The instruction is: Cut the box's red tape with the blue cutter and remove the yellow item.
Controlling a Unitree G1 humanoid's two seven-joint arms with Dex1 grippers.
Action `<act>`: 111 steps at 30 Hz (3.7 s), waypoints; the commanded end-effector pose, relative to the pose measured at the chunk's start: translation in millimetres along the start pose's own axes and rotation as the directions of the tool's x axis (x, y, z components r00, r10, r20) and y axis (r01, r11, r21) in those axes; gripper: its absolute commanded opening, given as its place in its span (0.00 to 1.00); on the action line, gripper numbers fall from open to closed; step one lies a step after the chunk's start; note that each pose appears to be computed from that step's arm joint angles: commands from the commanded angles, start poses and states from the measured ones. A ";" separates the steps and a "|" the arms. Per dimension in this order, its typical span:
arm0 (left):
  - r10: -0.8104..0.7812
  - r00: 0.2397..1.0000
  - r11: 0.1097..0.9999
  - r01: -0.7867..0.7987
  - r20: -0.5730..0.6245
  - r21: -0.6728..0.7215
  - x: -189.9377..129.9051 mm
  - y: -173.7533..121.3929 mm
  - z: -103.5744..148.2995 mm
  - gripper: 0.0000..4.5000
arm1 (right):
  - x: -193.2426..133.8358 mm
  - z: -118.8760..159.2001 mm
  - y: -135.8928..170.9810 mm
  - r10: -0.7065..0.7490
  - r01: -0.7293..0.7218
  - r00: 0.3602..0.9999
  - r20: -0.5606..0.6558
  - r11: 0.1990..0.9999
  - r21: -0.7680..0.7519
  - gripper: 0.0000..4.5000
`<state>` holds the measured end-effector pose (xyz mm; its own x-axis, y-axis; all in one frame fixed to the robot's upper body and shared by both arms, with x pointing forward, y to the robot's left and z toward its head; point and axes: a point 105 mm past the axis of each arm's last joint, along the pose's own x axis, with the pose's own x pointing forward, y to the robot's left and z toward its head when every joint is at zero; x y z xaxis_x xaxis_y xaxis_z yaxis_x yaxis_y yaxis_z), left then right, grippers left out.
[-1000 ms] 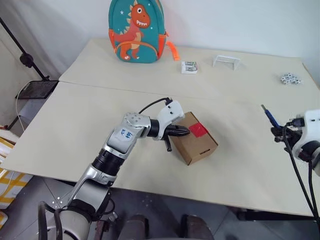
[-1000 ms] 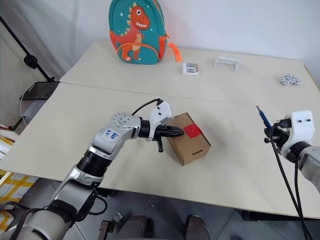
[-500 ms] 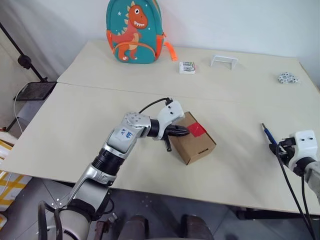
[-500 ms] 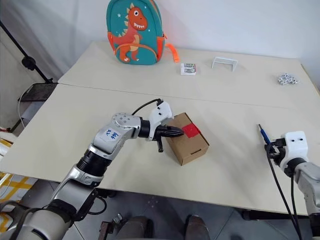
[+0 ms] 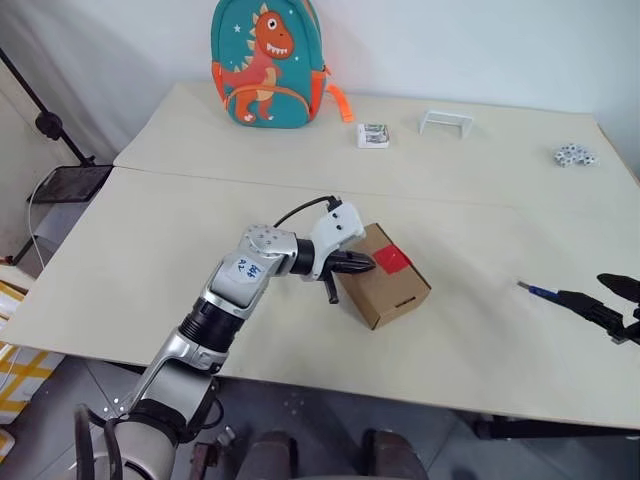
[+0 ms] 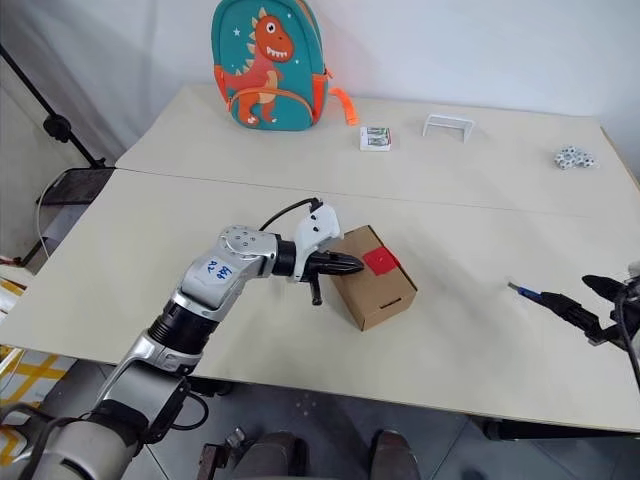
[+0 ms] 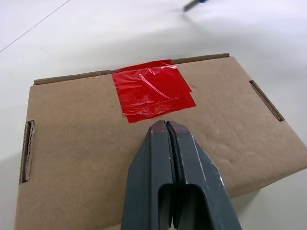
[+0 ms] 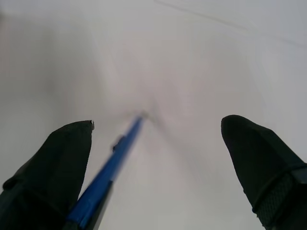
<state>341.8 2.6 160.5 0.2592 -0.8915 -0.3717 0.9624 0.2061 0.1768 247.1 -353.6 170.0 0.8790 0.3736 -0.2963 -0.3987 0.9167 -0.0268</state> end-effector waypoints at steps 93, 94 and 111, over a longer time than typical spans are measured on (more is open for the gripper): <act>0.006 0.990 0.990 -0.026 -0.140 -0.141 -45.0 -6.1 -55.7 0.00 | 122.4 -13.0 182.2 0.493 -0.558 0.824 -0.280 0.792 -0.247 0.01; 0.006 0.990 0.990 -0.027 -0.140 -0.142 -45.2 -5.9 -55.5 0.00 | 121.9 -13.4 183.9 0.498 -0.564 0.820 -0.283 0.787 -0.250 0.01; 0.017 0.988 0.992 -0.036 -0.152 -0.121 -52.5 -1.0 -55.3 0.00 | 114.1 -18.6 180.8 0.480 -0.551 0.824 -0.301 0.803 -0.228 0.01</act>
<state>330.5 70.5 114.7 0.2727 -0.8119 -0.5163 0.9515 0.3071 0.0197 270.7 -141.3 106.5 0.4328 0.7149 -0.5491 -0.8692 0.4924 -0.0439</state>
